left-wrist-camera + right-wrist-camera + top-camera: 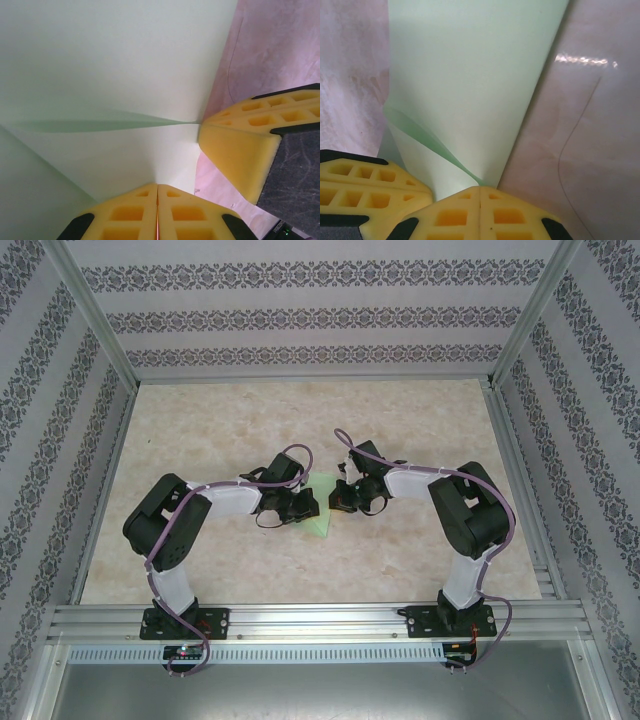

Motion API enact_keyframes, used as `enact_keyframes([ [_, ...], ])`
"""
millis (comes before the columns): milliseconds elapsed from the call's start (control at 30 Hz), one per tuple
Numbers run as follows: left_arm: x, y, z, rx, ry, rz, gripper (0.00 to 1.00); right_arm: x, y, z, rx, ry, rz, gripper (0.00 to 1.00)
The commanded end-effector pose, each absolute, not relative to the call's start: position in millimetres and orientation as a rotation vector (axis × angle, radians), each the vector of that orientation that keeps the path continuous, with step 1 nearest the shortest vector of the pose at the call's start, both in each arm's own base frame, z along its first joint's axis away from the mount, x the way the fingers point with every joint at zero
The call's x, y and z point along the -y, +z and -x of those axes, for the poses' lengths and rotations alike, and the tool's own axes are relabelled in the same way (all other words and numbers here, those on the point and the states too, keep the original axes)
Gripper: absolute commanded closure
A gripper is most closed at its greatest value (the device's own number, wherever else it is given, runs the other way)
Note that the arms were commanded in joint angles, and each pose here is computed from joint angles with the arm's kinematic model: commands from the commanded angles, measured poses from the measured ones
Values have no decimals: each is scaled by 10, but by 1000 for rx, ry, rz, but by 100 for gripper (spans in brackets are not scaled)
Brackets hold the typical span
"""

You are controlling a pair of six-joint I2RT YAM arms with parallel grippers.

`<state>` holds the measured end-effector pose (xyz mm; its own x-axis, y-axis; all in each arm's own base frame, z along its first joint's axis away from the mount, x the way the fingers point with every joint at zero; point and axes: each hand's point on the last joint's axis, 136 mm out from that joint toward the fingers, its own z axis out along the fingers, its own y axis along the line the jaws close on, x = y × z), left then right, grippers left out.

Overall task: Fold a paper plane with a square sheet of paper (pick it up from the middle)
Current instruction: Fold the triangle a second time at the center of the table.

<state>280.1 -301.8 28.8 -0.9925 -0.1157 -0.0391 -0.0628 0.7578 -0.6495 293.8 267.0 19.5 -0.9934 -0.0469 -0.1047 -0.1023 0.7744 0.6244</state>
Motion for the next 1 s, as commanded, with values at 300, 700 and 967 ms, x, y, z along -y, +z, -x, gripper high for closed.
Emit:
enact_keyframes([
  [300, 3148, 636, -2888, -2741, -1137, 48, 91, -2700, 128, -2861, -2898, 1041, 175, 95],
  [700, 3134, 405, -2840, -2817, -1105, 69, 91, -2708, 112, -2851, -2907, 1032, 181, 95],
  [967, 3088, 285, -2807, -2859, -1063, 89, 91, -2707, 106, -2856, -2912, 1025, 185, 95],
])
